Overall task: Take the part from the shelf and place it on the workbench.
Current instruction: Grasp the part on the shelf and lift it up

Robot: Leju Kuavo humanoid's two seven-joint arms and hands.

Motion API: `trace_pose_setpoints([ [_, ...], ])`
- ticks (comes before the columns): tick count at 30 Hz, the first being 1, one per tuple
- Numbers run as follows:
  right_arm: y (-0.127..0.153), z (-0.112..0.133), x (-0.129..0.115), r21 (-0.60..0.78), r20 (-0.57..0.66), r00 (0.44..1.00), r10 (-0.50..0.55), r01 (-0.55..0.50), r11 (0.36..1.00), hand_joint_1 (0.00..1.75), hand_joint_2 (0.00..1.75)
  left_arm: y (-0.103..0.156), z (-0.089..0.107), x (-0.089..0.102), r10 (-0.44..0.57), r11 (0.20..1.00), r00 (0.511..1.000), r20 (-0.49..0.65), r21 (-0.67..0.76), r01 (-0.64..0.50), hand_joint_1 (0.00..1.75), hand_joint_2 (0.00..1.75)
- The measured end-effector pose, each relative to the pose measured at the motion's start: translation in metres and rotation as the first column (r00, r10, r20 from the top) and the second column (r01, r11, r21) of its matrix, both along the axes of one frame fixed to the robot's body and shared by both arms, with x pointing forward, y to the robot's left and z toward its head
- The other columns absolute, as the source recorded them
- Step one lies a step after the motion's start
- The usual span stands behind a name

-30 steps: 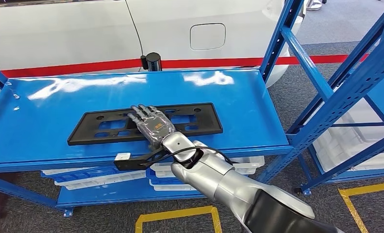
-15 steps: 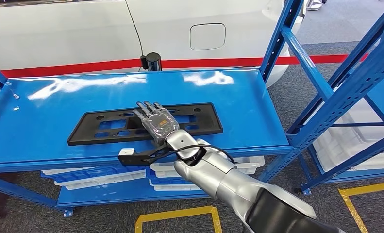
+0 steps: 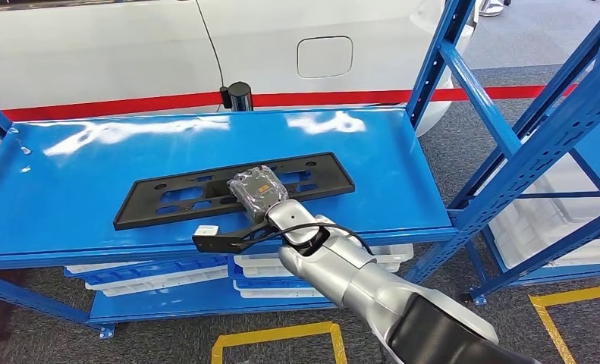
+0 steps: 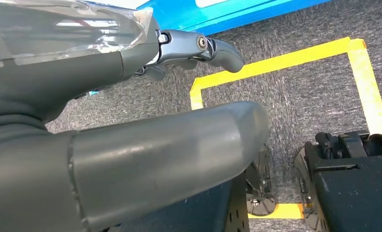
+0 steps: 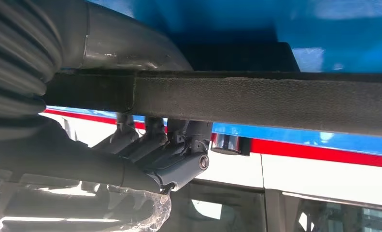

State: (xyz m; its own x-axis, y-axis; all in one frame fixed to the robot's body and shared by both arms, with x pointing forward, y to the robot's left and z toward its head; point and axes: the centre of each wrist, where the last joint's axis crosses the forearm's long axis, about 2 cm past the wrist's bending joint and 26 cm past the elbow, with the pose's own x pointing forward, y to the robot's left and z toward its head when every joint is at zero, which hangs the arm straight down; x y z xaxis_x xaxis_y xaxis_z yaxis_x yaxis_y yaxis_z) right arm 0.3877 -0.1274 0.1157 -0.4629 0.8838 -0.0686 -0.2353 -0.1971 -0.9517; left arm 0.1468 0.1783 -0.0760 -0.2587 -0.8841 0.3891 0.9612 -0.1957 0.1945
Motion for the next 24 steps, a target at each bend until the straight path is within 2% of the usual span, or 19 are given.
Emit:
trace_pose_setpoints([
  [17, -0.0047, 0.0005, 0.0021, -0.006, 0.026, 1.0, 0.005, -0.005, 1.0, 1.75, 1.75, 0.0002, -0.0004, -0.0012, -0.017, 1.0, 1.0, -0.016, -0.012, 0.017, 0.0, 0.0],
  [21, -0.0052, 0.0001, 0.0019, 0.002, 0.024, 1.0, 0.002, -0.002, 1.0, 1.75, 1.75, 0.0, -0.0004, -0.0013, -0.021, 1.0, 1.0, -0.016, -0.015, 0.021, 0.0, 1.75],
  [24, -0.0057, 0.0, 0.002, 0.009, 0.028, 1.0, 0.001, -0.001, 1.0, 1.75, 1.75, -0.0002, -0.0004, -0.0014, -0.028, 0.999, 0.999, -0.016, -0.022, 0.028, 0.0, 1.75],
])
